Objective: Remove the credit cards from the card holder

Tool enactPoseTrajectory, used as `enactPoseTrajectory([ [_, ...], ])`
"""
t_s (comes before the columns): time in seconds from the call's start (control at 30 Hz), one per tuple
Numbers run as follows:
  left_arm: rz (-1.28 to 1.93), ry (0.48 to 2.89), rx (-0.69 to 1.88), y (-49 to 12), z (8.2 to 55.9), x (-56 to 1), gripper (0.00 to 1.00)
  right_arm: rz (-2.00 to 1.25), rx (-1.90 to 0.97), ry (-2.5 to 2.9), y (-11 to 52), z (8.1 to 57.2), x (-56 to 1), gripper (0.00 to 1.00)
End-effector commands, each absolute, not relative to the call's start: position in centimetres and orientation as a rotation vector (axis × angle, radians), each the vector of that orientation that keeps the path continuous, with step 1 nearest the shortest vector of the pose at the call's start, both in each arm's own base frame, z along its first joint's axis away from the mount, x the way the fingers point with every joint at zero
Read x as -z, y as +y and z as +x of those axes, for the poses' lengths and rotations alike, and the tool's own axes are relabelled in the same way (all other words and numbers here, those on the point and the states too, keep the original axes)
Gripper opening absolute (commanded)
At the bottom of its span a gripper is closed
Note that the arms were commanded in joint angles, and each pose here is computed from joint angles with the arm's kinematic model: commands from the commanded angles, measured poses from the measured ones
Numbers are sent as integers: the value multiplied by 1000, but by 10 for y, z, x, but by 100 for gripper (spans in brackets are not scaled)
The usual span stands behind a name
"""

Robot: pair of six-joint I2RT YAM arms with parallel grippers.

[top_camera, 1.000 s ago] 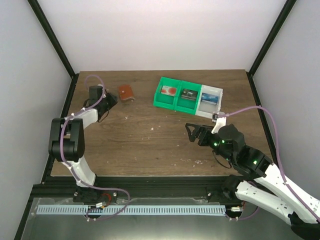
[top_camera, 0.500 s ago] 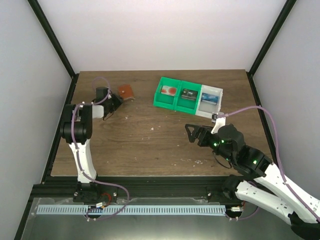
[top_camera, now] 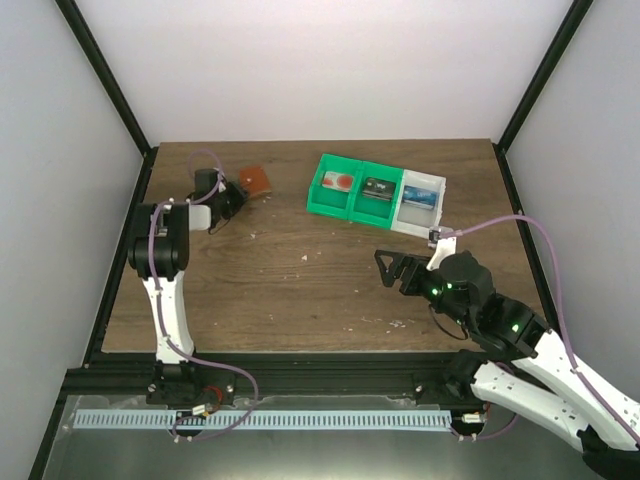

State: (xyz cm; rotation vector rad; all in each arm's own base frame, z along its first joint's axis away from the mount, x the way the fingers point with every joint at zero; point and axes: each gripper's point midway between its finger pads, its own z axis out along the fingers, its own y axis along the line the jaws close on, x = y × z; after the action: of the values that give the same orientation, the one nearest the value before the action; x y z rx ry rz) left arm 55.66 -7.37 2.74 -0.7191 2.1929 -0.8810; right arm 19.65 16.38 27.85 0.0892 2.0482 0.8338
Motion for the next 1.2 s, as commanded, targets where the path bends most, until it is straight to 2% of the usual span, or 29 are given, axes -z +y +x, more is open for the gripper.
enactPoseTrajectory([
  [0.0,-757,2257,815,-66,550,-15,4,120,-853,2018,158,194,-290,100],
  [0.07,-754,2264,803,-66,549,-18,0,125,-856,2021,157,193,-288,100],
  [0.23,-713,2241,844,-70,544,-39,0,132,-861,2019,155,191,-287,100],
  [0.5,-689,2262,913,-86,503,-54,0,120,-707,2022,135,194,-281,100],
  [0.73,-617,2295,968,-115,447,-66,0,127,-726,2036,139,194,-277,100],
  [1.17,-246,2443,1190,-224,314,-73,0,96,-733,2111,157,199,-258,100],
])
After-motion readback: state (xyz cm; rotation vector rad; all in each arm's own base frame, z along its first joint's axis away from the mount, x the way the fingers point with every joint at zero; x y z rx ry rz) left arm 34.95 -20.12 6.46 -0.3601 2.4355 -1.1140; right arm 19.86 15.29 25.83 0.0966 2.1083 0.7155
